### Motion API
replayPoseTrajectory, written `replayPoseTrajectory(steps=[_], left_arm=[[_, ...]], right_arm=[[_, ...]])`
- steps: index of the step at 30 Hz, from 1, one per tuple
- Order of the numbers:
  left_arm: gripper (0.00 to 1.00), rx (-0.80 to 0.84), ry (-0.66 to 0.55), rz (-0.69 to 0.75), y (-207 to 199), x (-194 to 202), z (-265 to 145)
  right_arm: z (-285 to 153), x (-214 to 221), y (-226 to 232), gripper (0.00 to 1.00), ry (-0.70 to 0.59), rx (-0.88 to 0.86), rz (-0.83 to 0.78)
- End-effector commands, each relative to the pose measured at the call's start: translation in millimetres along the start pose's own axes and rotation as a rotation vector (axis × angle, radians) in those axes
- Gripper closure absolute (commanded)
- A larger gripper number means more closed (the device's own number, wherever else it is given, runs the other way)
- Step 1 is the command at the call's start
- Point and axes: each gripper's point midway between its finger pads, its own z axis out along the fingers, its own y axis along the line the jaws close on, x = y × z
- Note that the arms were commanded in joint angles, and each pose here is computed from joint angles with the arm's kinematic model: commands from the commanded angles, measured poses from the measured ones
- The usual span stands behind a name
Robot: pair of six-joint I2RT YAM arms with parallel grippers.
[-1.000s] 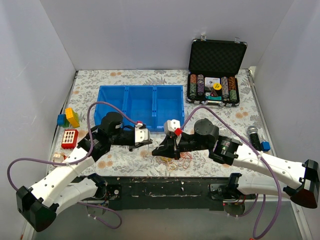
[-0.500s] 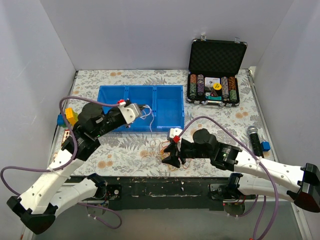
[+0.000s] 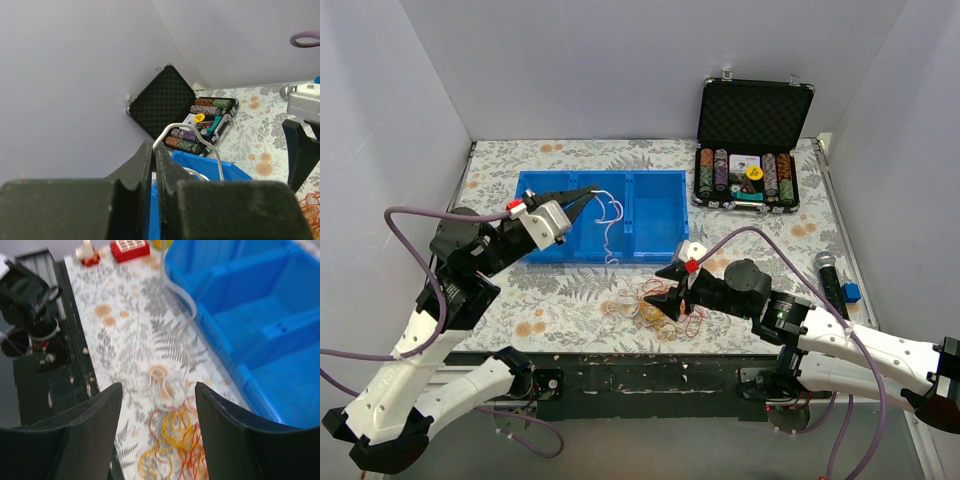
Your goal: Untangle the cables
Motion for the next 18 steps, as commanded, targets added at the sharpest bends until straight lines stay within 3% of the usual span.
replayPoseTrajectory(steps=[1,5,11,18], left_arm=[[1.0,-0.056,-0.088,0.035,19,-33,1],[0.99,-0.161,-0.181,0.083,47,-68,-1],[0.96,-0.168,-0.266,0.067,60,-109,-3],[0.96,-0.196,-0.326,0.051,75,-141,-6]], right_arm=[[14,-69,-5,0.31,-0.259,0.014,-0.037],[44,-58,-3,0.3,-0.228,-0.013,-0.037],[78,-58,-5,0.31,-0.273,-0.028,-0.072],[118,-10,-25,0.48,-0.135,0.05,-0.06]])
